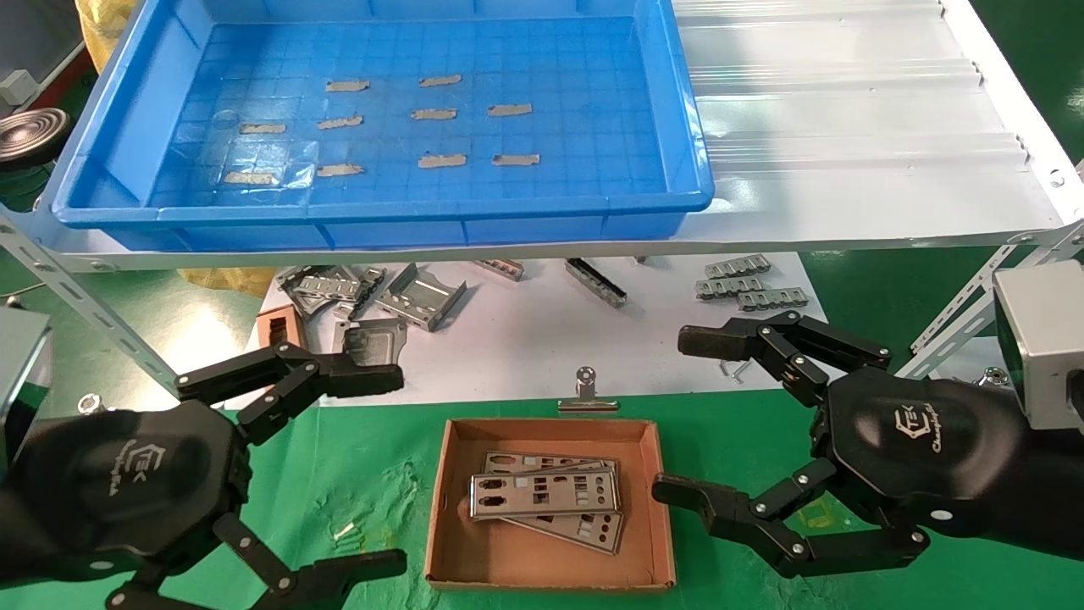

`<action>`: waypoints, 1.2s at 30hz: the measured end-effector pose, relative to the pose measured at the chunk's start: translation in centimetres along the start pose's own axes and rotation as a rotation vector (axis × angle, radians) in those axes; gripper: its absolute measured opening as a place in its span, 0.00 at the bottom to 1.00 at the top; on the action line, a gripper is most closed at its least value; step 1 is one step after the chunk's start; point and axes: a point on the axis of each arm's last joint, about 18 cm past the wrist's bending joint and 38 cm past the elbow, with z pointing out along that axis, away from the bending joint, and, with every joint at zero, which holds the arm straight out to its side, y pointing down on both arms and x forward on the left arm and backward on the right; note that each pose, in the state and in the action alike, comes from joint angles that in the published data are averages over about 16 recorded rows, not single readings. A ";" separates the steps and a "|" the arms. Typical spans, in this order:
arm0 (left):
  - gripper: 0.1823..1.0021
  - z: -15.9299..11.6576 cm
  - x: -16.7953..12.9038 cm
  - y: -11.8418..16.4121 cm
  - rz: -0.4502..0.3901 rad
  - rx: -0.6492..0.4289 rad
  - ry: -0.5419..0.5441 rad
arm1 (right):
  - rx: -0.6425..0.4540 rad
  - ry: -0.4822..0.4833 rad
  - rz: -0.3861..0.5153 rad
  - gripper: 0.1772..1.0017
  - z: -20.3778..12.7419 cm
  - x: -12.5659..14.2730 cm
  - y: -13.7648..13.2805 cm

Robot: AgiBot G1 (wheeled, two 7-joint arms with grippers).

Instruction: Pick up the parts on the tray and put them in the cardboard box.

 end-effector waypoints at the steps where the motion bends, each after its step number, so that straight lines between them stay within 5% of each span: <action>1: 1.00 0.0 0.0 0.0 0.000 0.000 0.000 | 0.000 0.000 0.000 1.00 0.0 0.0 0.0; 36: 1.00 0.0 0.0 0.0 0.000 0.000 0.000 | 0.000 0.000 0.000 1.00 0.0 0.0 0.0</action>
